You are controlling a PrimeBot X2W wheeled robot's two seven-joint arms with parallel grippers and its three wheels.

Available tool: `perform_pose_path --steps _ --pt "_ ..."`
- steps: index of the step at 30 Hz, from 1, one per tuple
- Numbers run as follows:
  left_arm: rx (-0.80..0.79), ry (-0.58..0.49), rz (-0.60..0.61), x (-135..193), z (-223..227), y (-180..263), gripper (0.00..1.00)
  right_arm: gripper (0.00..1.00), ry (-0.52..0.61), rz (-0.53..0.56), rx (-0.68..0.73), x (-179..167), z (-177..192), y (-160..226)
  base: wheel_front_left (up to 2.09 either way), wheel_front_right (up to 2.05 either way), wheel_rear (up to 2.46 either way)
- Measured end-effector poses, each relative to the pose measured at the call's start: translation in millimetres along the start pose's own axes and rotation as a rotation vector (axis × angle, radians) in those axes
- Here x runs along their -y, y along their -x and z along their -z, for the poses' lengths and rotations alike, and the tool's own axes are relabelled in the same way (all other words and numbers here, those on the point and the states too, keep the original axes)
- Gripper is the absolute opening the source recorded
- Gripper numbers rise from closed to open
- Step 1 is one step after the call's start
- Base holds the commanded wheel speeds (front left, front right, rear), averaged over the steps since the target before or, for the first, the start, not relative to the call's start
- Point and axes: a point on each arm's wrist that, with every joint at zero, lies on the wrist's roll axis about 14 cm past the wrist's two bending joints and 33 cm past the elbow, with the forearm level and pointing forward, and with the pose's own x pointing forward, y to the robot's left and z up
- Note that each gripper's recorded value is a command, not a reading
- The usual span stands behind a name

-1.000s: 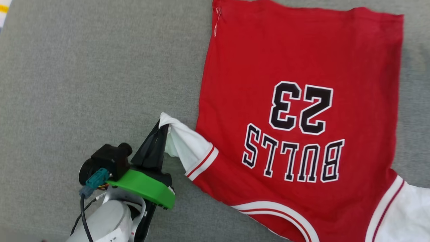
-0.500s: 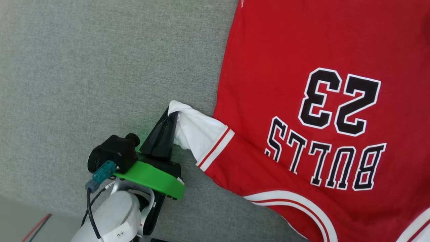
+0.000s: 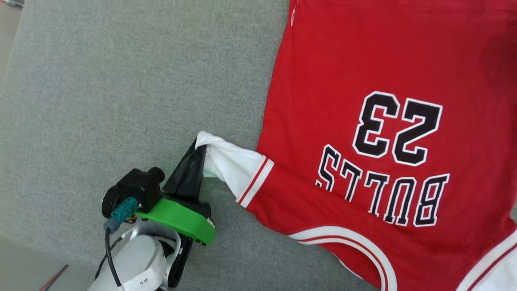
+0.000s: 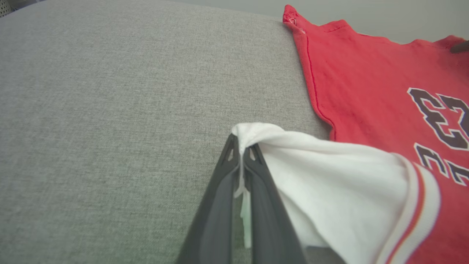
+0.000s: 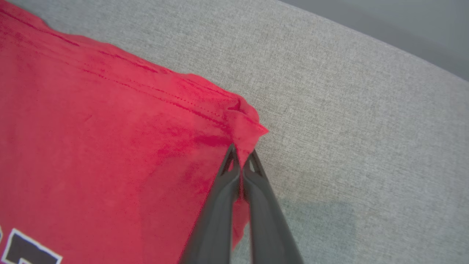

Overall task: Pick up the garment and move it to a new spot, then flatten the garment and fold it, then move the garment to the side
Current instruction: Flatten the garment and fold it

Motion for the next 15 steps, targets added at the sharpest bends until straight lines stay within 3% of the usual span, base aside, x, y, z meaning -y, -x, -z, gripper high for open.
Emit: perform_pose_path --steps 6,15 --pt "0.010 -0.002 -0.008 2 -5 22 0.00 0.00 0.054 0.000 0.114 1 -9 49 0.00 0.00 0.00" --pt "0.050 -0.007 0.007 12 -23 53 0.00 0.00 0.068 0.051 0.139 23 50 127 0.00 0.00 0.00"
